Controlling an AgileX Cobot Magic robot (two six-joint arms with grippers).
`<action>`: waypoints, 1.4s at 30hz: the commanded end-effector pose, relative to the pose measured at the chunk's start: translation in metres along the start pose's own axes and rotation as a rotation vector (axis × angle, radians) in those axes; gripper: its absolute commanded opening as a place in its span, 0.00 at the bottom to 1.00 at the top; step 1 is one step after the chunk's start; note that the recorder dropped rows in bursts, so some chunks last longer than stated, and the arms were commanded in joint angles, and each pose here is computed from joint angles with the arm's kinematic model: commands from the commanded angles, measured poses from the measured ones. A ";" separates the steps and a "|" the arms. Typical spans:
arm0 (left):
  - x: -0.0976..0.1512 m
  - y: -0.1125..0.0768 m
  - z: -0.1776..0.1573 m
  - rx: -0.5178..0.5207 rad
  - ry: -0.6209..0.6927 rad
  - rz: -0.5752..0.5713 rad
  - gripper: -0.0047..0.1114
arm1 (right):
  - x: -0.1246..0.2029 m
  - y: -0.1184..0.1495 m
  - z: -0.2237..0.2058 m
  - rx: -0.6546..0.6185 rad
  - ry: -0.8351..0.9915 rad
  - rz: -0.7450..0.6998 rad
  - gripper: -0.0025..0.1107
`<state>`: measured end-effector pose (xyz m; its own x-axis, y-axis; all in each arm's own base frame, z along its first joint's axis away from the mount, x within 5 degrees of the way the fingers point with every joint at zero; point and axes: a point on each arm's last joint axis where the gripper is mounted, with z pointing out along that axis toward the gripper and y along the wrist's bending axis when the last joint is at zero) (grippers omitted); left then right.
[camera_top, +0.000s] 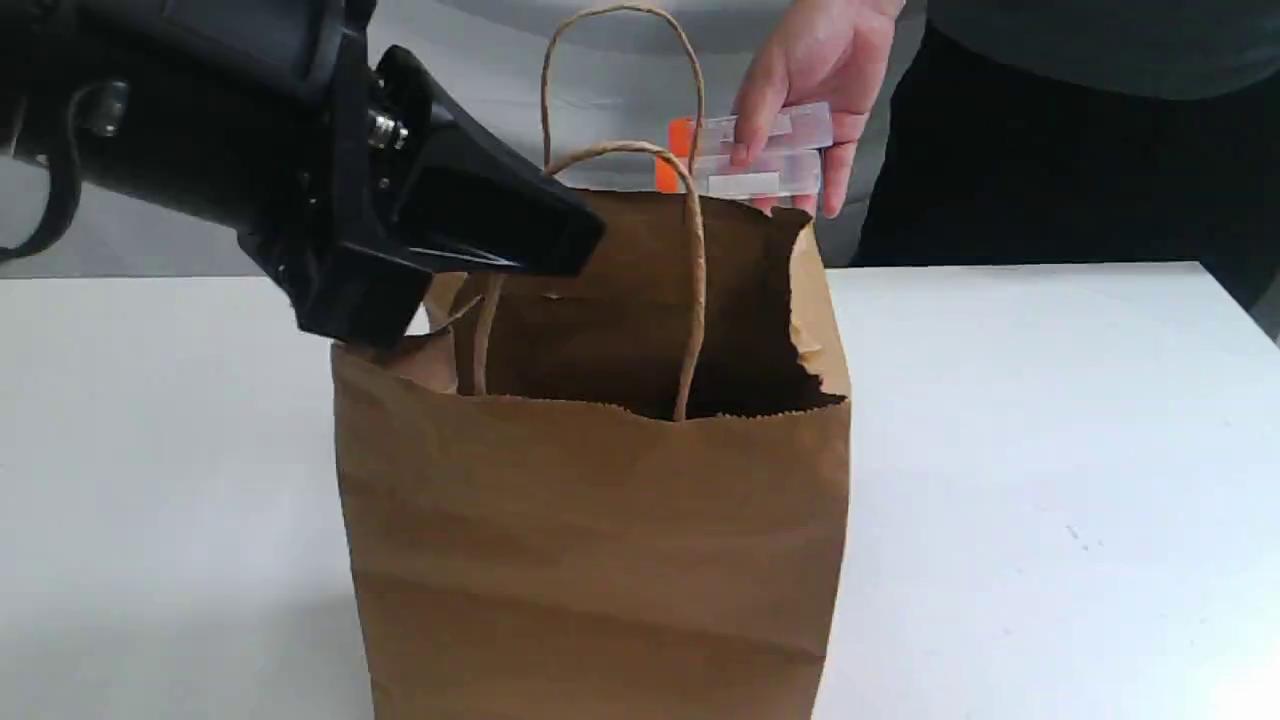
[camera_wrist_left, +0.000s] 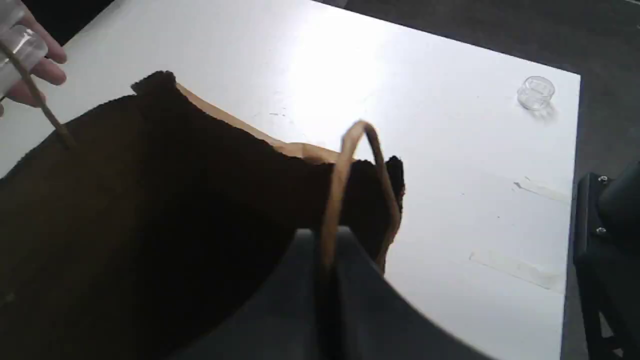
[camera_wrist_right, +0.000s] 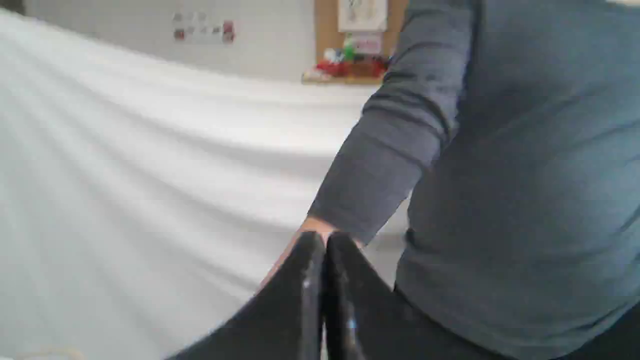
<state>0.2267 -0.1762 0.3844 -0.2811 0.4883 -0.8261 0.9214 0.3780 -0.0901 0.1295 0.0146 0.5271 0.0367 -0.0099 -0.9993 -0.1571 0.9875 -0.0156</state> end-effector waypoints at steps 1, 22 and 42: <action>-0.002 -0.002 -0.001 0.007 -0.015 -0.029 0.04 | -0.005 0.005 0.040 -0.141 0.190 -0.045 0.02; 0.002 -0.008 -0.001 0.066 0.036 -0.043 0.04 | 0.059 0.019 0.181 -0.566 0.645 0.022 0.02; 0.002 -0.008 -0.001 0.064 0.039 -0.042 0.04 | 0.144 0.115 0.228 -0.766 0.881 -0.444 0.51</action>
<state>0.2206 -0.1760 0.3817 -0.3232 0.5122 -0.7957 0.9248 0.3494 -0.1508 0.3425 0.1580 0.3898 -0.4227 -0.6898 -0.5878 -0.8286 0.5568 -0.0576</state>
